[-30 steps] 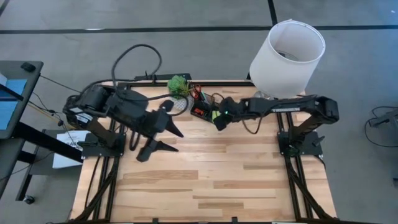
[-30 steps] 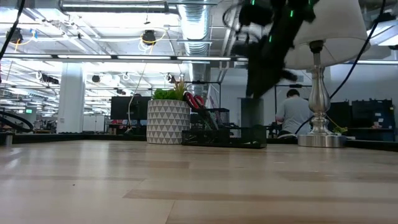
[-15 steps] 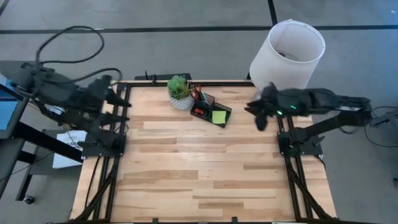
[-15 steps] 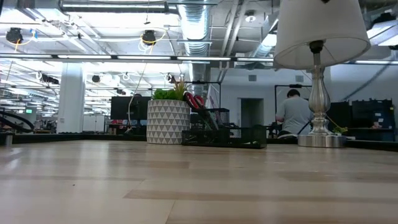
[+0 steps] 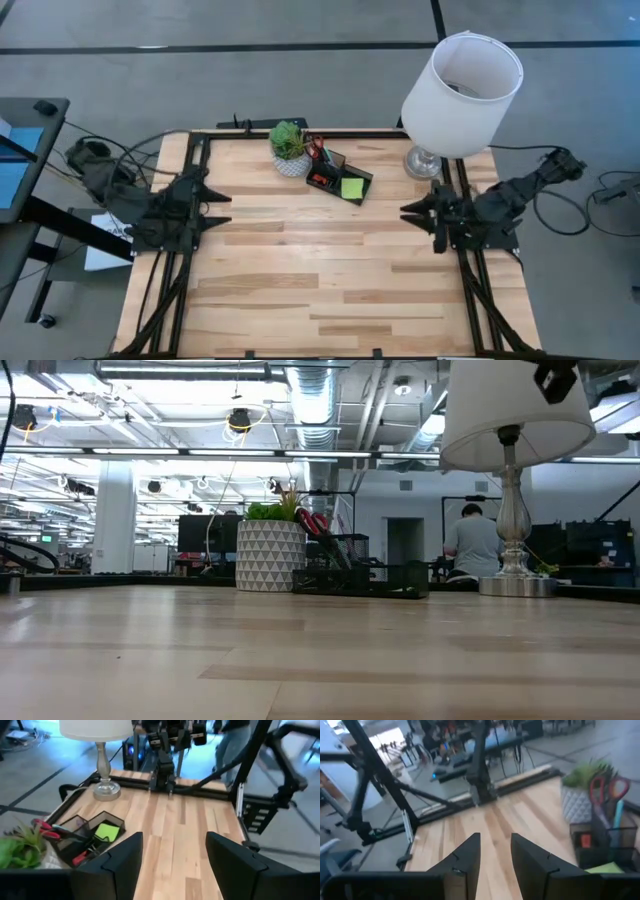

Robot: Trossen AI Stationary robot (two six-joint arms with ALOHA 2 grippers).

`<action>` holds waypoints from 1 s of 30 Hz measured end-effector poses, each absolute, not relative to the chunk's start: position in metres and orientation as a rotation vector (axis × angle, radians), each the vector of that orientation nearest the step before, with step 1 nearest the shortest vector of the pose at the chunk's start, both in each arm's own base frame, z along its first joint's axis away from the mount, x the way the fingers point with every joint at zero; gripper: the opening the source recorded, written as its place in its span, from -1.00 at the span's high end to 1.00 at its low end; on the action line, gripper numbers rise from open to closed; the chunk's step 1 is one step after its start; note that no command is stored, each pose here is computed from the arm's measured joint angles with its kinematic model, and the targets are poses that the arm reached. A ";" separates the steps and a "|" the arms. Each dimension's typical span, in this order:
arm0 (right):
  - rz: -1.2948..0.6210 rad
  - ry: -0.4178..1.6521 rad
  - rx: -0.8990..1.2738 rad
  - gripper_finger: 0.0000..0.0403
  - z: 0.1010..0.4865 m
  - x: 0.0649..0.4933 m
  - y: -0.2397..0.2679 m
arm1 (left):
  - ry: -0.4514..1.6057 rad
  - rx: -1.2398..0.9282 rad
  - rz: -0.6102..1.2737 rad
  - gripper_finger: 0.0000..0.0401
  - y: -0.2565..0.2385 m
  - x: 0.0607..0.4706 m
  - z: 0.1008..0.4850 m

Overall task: Pick and place office supplies into organizer
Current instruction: Return to Home Position

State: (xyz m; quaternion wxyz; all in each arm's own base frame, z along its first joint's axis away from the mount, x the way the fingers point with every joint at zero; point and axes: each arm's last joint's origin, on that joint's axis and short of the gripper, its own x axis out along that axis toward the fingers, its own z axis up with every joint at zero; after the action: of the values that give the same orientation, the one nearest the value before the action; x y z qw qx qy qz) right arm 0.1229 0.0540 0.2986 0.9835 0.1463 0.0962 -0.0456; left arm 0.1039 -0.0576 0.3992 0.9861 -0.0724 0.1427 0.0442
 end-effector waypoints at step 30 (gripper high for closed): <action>0.057 0.169 0.271 0.49 0.187 0.074 0.032 | -0.320 -0.282 -0.054 -0.05 -0.045 0.081 0.204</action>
State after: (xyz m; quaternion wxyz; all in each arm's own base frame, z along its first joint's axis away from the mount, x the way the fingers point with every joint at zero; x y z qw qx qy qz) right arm 0.0738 0.0325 0.1866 0.9868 0.1351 0.0841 0.0286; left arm 0.0814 -0.0446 0.2044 0.9771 -0.1397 -0.1585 -0.0266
